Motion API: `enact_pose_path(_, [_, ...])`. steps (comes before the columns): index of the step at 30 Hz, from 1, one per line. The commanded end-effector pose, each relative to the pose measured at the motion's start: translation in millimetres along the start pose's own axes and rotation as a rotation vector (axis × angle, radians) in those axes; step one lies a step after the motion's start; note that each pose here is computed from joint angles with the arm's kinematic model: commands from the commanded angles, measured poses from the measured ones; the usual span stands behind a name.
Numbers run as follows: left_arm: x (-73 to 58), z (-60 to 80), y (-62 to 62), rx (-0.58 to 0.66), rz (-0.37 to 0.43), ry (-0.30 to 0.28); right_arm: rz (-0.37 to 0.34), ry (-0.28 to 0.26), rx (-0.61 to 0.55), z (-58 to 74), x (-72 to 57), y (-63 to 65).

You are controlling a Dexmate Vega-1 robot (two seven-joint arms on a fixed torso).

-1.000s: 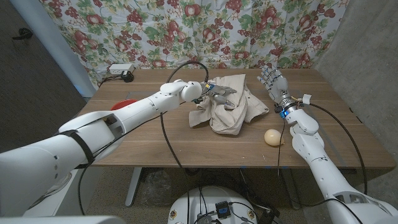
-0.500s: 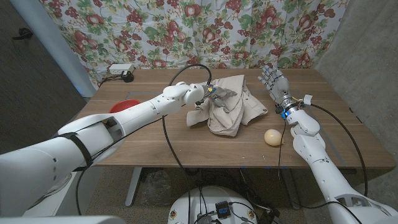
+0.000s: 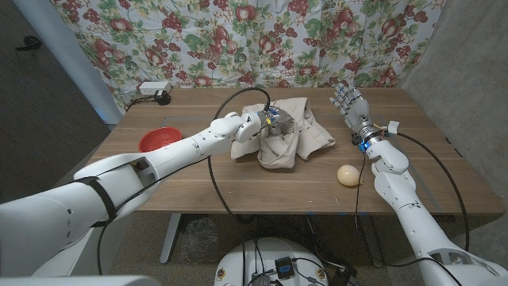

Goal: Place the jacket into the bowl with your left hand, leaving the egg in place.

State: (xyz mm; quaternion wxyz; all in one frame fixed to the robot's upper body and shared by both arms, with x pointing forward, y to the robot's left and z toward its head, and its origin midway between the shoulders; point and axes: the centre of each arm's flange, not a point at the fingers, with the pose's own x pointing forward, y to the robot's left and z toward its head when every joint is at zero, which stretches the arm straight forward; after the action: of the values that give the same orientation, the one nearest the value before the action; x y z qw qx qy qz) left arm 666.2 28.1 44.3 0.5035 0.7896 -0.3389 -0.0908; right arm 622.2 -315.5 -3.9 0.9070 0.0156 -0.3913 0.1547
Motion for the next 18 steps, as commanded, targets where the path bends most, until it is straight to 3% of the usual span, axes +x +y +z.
enact_pose_path(1, [-3.4, -5.8, -0.2, -0.052, 0.180, 0.009, -0.007, 0.000, -0.009, 1.0, 1.4, -1.3])
enact_pose_path(2, [-8.0, -4.9, 0.1, -0.027, 0.255, 0.028, -0.006, 0.000, -0.010, 1.0, 1.6, -1.4])
enact_pose_path(10, [-5.1, -3.6, 2.2, 0.024, 0.210, -0.006, -0.004, 0.000, -0.015, 0.4, 2.8, -1.8])
enact_pose_path(18, [-8.8, -5.4, 11.1, 0.001, 0.258, -0.004, -0.004, 0.000, -0.016, 0.2, 4.1, -1.2])
